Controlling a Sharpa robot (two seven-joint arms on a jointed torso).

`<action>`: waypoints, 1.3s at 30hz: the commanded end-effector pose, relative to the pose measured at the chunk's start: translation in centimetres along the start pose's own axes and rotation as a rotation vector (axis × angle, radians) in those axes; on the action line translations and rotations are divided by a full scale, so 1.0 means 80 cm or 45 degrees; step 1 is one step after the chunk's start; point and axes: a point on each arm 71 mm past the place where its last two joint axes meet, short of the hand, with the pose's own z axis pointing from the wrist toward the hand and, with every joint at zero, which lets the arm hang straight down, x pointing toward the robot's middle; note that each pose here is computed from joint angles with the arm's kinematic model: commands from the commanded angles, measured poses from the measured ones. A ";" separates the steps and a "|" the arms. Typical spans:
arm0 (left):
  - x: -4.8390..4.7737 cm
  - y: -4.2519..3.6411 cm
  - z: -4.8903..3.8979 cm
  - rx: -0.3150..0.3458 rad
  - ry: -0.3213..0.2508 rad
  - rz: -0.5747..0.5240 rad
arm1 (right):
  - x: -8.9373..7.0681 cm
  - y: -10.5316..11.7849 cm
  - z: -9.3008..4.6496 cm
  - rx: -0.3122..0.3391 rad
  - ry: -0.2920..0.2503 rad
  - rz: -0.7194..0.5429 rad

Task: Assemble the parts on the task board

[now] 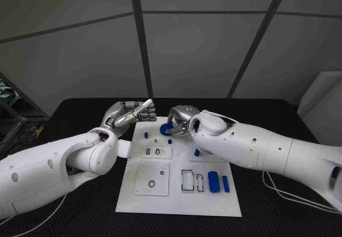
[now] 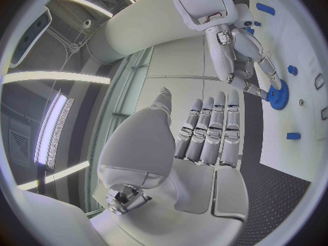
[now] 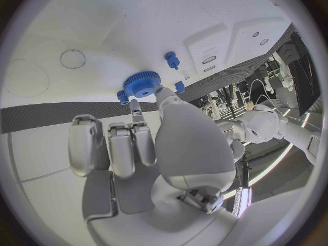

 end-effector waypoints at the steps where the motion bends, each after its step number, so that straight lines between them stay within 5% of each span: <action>1: 0.001 -0.0021 0.001 0.013 0.014 0.002 | 0.001 0.001 0.001 -0.013 0.037 0.002; 19: -0.001 -0.0017 0.001 0.009 0.009 0.004 | 0.006 -0.012 -0.001 0.039 0.111 0.043; 32: -0.007 -0.0016 0.000 0.010 -0.005 0.012 | -0.026 -0.048 -0.036 -0.038 -0.224 0.233; 39: -0.010 -0.0011 0.000 0.009 -0.013 0.016 | -0.035 -0.106 -0.076 -0.005 -0.185 0.437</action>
